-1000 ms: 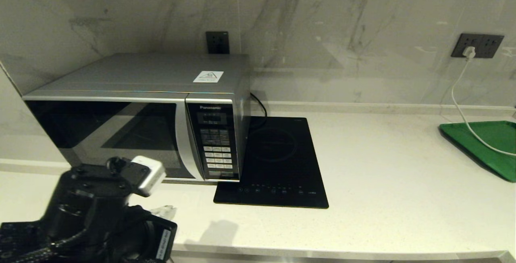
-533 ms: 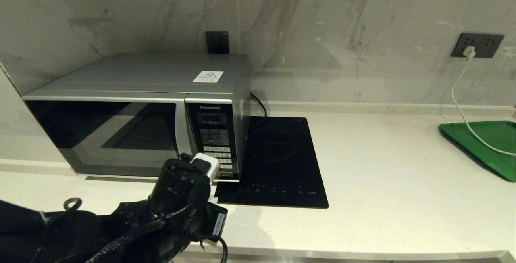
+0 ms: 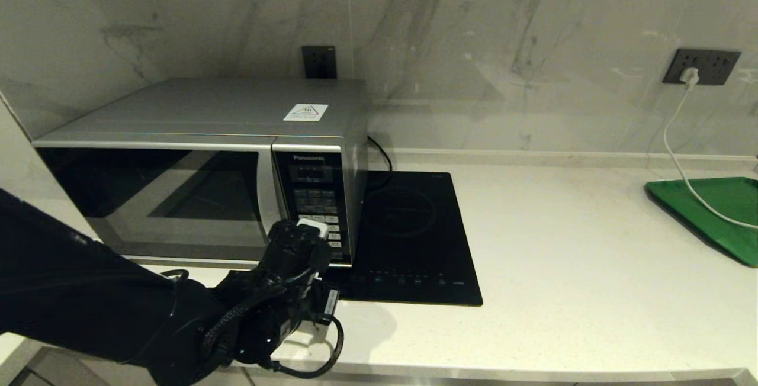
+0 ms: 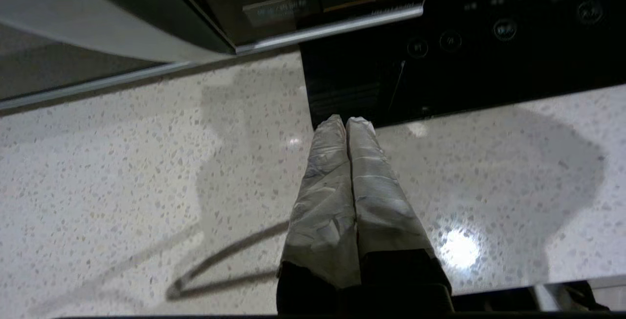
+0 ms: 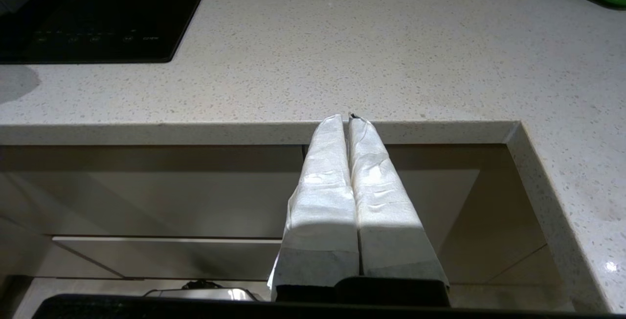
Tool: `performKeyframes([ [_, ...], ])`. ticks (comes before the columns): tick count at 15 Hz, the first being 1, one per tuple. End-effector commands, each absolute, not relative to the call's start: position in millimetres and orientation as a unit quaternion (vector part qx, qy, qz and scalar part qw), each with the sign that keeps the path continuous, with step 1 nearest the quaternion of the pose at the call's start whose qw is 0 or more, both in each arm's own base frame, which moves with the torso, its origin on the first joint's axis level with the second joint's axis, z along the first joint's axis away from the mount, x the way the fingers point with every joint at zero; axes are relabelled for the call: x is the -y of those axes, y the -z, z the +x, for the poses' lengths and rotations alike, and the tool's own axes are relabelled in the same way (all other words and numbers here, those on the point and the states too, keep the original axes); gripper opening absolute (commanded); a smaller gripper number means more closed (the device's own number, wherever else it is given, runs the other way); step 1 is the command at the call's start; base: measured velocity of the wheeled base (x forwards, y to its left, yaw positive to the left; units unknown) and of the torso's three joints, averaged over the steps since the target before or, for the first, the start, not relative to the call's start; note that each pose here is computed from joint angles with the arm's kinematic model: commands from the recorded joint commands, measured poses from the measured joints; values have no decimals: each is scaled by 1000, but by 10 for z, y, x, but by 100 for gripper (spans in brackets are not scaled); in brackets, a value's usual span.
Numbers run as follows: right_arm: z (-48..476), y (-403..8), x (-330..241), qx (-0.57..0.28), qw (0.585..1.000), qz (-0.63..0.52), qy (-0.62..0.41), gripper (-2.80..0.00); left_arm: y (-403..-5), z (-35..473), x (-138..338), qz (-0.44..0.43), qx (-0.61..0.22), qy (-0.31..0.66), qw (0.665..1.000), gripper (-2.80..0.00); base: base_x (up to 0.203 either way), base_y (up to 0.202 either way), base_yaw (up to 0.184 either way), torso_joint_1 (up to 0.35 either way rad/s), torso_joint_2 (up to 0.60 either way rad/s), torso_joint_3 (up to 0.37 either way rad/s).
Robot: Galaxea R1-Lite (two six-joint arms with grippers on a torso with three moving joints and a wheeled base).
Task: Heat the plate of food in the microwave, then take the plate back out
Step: Open the microwave oven
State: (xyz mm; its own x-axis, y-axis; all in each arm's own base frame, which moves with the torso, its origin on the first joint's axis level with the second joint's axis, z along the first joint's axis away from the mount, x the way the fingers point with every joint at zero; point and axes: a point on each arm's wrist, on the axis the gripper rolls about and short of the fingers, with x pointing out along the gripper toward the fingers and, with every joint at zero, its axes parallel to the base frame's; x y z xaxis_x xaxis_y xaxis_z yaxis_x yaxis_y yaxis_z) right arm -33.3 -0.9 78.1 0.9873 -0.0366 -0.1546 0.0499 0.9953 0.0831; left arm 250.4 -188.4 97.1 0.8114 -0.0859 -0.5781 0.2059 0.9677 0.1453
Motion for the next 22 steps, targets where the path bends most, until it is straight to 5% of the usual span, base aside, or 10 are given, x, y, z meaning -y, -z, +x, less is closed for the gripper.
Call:
performKeyframes([
  [1,-333,-781,9,-77,996,44,22,-280,-961,2538,1926,96,-289,81,949,-280,0,0,0,0,0,0],
  [22,-332,-781,9,-78,996,44,22,-280,-704,2886,2158,90,-261,87,957,-280,0,0,0,0,0,0],
])
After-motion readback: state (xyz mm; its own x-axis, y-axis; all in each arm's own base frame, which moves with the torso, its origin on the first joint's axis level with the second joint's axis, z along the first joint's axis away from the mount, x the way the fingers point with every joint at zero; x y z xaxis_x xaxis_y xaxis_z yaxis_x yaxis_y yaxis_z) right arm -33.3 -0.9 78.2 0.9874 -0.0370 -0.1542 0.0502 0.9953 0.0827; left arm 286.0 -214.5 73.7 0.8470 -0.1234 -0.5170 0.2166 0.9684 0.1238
